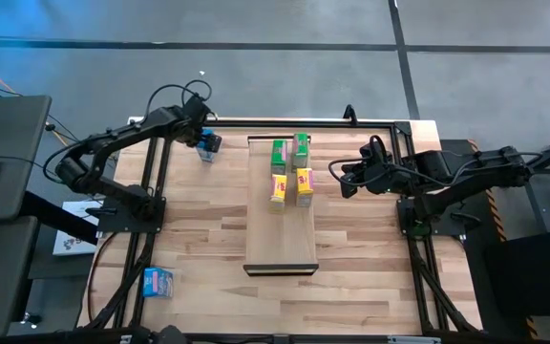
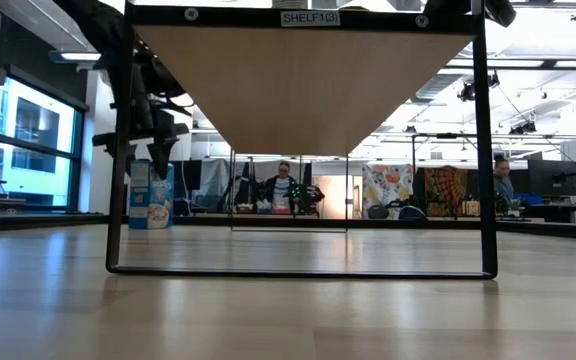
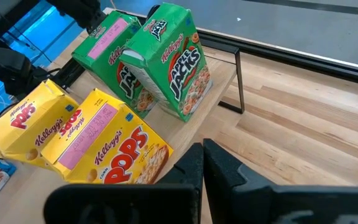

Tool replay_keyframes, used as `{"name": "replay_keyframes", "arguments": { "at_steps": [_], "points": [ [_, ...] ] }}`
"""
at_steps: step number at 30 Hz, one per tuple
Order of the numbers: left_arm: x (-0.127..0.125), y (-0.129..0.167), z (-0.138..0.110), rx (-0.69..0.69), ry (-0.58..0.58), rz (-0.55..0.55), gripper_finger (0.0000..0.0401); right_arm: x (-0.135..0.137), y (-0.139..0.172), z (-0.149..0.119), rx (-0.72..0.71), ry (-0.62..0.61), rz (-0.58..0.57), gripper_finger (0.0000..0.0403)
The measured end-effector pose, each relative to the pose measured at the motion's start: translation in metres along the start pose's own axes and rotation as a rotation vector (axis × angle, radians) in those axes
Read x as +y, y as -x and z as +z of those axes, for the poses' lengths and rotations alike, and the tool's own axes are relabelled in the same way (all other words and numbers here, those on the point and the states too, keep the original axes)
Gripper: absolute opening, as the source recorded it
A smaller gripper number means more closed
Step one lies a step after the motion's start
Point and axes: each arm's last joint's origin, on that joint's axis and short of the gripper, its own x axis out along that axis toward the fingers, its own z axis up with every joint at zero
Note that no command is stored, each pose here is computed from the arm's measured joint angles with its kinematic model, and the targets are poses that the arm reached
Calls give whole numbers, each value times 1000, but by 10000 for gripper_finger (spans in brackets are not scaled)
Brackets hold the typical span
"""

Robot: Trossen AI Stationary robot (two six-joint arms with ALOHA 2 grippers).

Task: Stack cereal on shelf
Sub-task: Put the top blue cereal box on the shelf

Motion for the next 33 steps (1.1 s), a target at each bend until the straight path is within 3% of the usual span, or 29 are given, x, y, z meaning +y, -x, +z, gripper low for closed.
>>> {"name": "replay_keyframes", "arguments": {
  "at_steps": [7, 18, 22, 27, 33],
  "points": [
    [-1, -10, 1, 31, 28, 13, 262, 0, 0, 0, 0, 0, 0, 1],
    [1, 1, -4, 44, 37, -16, 101, 0, 0, 0, -1, 3, -1, 1],
    [5, 32, -10, 11, 10, -44, 78, 0, 0, 0, -1, 1, 0, 1],
    [8, 95, -20, -80, -62, -122, 94, 0, 0, 0, -2, -23, 1, 1],
    [-5, 164, -55, -100, -216, -347, 101, 0, 0, 0, 7, -46, 5, 1]
  ]
}}
